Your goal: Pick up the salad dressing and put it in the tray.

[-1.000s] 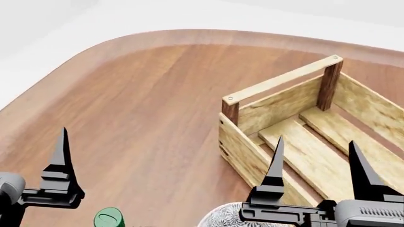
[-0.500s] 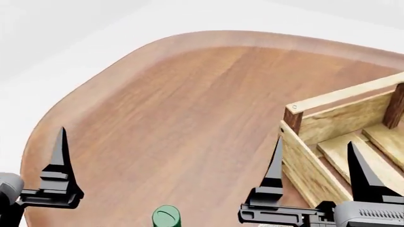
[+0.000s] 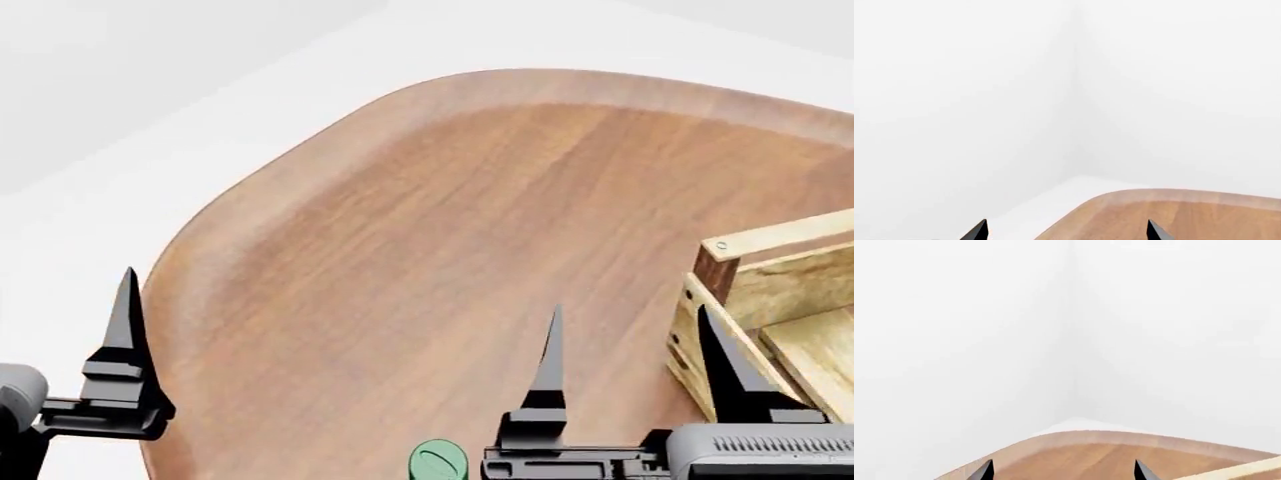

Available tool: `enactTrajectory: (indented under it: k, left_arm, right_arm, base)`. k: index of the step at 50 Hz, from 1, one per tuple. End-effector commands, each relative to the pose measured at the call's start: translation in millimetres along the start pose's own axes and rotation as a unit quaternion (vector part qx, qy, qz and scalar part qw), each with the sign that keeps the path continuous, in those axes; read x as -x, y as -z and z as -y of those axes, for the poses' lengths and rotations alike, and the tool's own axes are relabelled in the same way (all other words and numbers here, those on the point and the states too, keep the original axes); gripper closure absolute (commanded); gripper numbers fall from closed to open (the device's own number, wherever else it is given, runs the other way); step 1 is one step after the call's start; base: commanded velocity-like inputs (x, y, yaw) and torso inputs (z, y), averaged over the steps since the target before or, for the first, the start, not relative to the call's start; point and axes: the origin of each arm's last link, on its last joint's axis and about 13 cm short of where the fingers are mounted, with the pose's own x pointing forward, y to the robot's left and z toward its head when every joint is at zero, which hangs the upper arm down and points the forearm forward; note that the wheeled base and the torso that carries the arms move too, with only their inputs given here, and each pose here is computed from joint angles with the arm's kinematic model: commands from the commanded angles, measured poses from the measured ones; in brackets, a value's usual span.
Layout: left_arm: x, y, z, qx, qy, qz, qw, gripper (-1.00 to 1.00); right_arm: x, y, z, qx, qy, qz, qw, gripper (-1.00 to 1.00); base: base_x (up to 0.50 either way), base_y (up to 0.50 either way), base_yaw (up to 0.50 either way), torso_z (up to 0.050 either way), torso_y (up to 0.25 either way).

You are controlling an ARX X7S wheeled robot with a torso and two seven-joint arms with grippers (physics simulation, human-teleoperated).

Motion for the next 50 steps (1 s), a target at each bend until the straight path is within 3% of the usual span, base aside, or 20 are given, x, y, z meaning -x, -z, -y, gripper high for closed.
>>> enactTrajectory:
  k: [1, 9, 14, 18, 25, 32, 50]
  left_arm:
    - [-0.5, 0.7, -0.8, 0.000, -0.001, -0.002, 1.000, -1.00]
    - [0.4, 0.7, -0.8, 0.000, 0.000, -0.004, 1.000, -1.00]
    - [1.2, 1.6, -0.7, 0.000, 0.000, -0.005, 1.000, -1.00]
    - [1.2, 2.1, -0.8, 0.001, 0.000, -0.007, 1.000, -1.00]
    - [1.4, 3.1, -0.9, 0.000, 0.000, -0.008, 1.000, -1.00]
    - [2.1, 3.1, -1.3, 0.001, -0.001, -0.008, 1.000, -1.00]
    - [2.3, 5.0, -0.9, -0.001, 0.000, -0.010, 1.000, -1.00]
  right_arm:
    - [5.8, 15.2, -5.2, 0.030, -0.068, -0.049, 0.996, -1.00]
    - [24.1, 12.8, -4.6, -0.010, -0.168, -0.117, 0.979, -1.00]
    - [32.9, 18.4, -5.9, -0.003, -0.212, -0.133, 0.968, -1.00]
    - [34.3, 28.2, -6.3, -0.003, -0.221, -0.152, 0.963, -1.00]
    - [36.8, 36.0, -8.9, -0.045, -0.259, -0.186, 0.947, -1.00]
    - [37.3, 40.5, -11.9, -0.049, -0.270, -0.196, 0.942, -1.00]
    - [27.8, 64.3, -10.0, -0.027, -0.236, -0.210, 0.948, -1.00]
  base:
    - [0.00, 0.00, 0.00, 0.000, 0.000]
    - [0.00, 0.00, 0.00, 0.000, 0.000]
    - [0.00, 0.00, 0.00, 0.000, 0.000]
    - [0.00, 0.00, 0.00, 0.000, 0.000]
    - [0.00, 0.00, 0.00, 0.000, 0.000]
    - [0.00, 0.00, 0.00, 0.000, 0.000]
    - [0.00, 0.00, 0.00, 0.000, 0.000]
